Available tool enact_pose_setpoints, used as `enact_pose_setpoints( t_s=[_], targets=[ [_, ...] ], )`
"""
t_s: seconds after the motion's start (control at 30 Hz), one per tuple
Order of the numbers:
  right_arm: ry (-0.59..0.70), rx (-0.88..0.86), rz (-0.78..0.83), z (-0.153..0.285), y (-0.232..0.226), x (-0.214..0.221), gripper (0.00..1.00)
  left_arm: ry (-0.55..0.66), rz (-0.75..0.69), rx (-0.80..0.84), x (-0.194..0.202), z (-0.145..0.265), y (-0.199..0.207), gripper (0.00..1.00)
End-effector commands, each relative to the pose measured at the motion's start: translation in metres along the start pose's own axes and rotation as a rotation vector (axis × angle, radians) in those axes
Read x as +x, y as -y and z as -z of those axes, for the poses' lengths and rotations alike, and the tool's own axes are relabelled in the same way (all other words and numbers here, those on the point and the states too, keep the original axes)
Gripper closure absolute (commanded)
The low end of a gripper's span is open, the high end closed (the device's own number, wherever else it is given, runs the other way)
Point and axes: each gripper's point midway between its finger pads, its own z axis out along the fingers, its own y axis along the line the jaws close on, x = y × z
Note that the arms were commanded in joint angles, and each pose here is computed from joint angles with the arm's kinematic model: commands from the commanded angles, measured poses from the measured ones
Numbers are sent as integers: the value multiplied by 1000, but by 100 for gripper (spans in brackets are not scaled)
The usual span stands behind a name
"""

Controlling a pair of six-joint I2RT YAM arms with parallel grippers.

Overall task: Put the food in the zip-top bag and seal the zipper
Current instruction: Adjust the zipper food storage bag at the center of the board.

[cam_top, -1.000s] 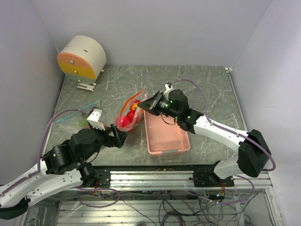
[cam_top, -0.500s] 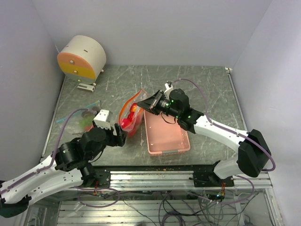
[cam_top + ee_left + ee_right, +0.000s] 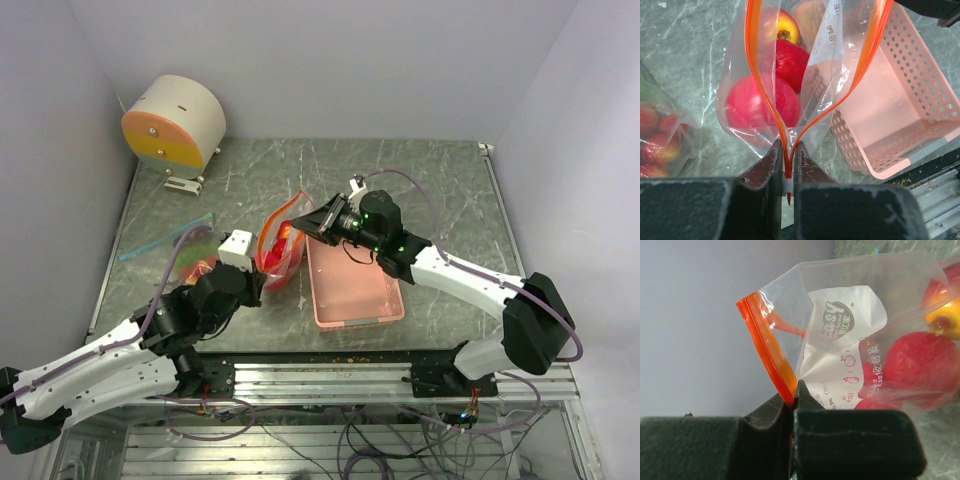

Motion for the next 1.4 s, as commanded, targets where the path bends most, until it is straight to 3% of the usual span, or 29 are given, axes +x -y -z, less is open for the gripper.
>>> enact_pose_setpoints(
  t_s=[0.0,0.03,0.2,0.4,0.57,0.73,0.93,1.37],
  targets=[
    [20,-6,90,8,-4,-5,100,60,7,-47,-24,9,-8,93],
    [31,13,132,12,-3,-8,97,70,11,-50,-29,14,-10,93],
    [88,0,452,44,-12,-19,60,123,14,10,-59,47,-12,93],
    [-36,-208,979,84,-61,14,36,92,-78,213,-67,69,18,93],
    [-280,-376,1325,94,-77,93,35,44,-172,414,-64,77,55,93],
    [-371,-531,1527,104,-75,133,36,-30,-253,577,-54,85,83,93],
    [-275,-639,1621,127,-84,129,38,-94,-309,651,-48,96,92,93],
    [-374,-761,1684,110,-84,150,40,-102,-342,695,-47,114,88,93]
  ],
)
